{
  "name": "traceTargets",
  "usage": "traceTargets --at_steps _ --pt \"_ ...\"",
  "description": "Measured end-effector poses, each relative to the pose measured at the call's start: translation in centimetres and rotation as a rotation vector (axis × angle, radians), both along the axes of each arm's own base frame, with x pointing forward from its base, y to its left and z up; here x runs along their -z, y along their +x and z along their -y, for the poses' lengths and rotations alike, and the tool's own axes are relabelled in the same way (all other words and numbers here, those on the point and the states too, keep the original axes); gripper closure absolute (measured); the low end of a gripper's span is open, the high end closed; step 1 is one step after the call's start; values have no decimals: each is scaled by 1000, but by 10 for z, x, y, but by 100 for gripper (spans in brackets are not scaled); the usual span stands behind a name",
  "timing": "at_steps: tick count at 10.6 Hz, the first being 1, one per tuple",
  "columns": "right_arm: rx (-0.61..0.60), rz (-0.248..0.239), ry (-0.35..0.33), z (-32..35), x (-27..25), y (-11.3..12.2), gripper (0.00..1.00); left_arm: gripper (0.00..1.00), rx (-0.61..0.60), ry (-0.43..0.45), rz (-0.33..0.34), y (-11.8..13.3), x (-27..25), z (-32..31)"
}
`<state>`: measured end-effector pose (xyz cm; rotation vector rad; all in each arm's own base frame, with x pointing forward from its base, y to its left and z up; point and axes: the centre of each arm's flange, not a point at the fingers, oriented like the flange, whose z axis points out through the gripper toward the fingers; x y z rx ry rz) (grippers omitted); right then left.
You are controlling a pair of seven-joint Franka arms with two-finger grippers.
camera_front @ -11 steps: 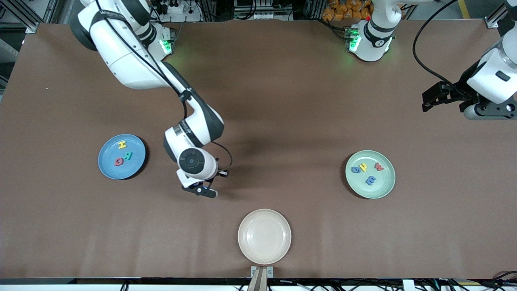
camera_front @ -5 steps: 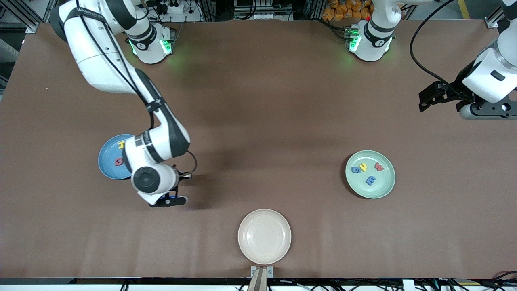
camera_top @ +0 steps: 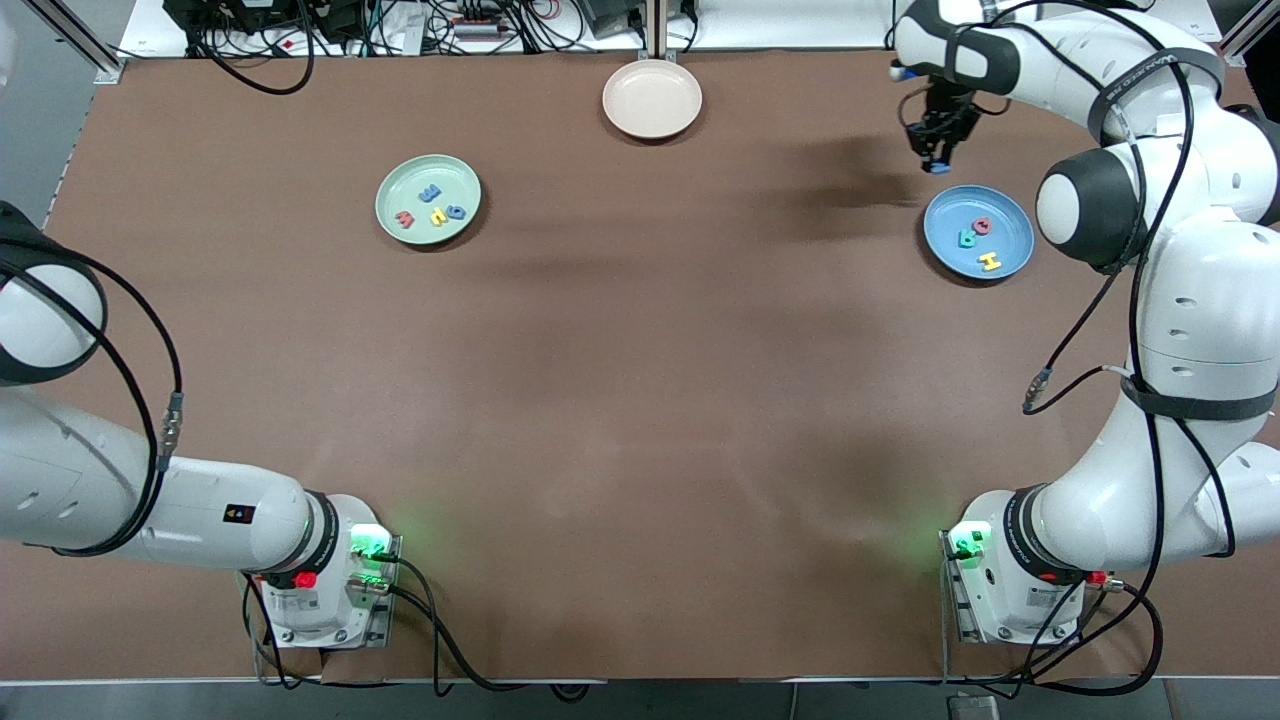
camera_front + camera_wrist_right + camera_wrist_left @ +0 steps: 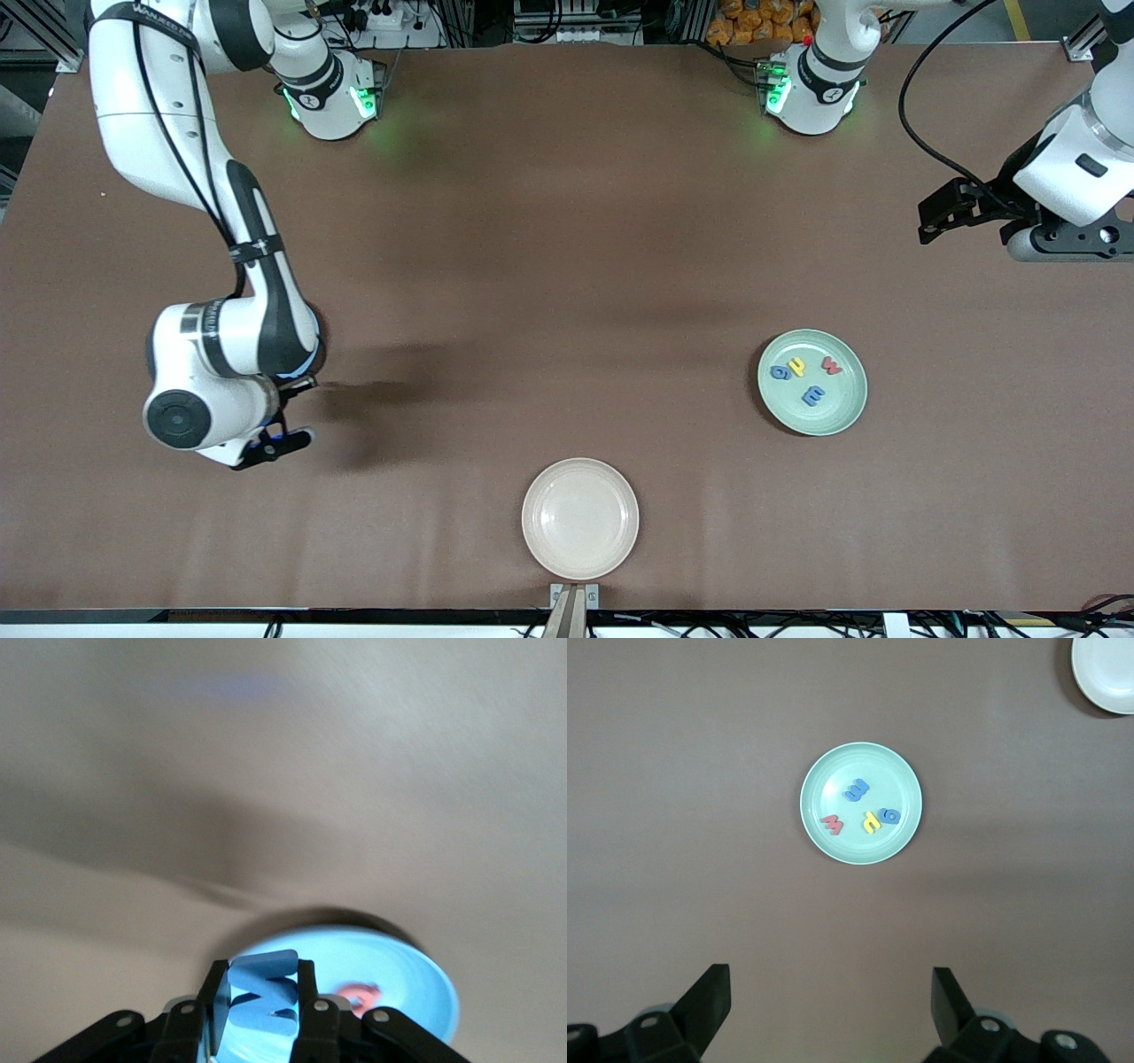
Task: Sort uppercase to blue plate, lowercase to green plate
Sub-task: 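Carry the blue M with the right gripper to the blue plate, then lower the blue M onto the blue plate and open the right gripper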
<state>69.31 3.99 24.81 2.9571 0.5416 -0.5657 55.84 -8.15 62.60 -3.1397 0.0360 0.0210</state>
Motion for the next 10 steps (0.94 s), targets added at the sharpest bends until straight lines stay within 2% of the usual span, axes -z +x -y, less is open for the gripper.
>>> traceTargets --at_steps 3,4,7,10 --pt "43 -66 17 26 12 -32 65 0 -4 0 -1 0 0 0" --pt "56 -63 29 30 14 -42 65 0 -7 0 -1 0 0 0" --pt "95 -14 82 37 28 -72 65 0 -12 0 -1 0 1 0" --pt "113 19 122 44 51 -88 65 0 -11 0 -2 0 1 1"
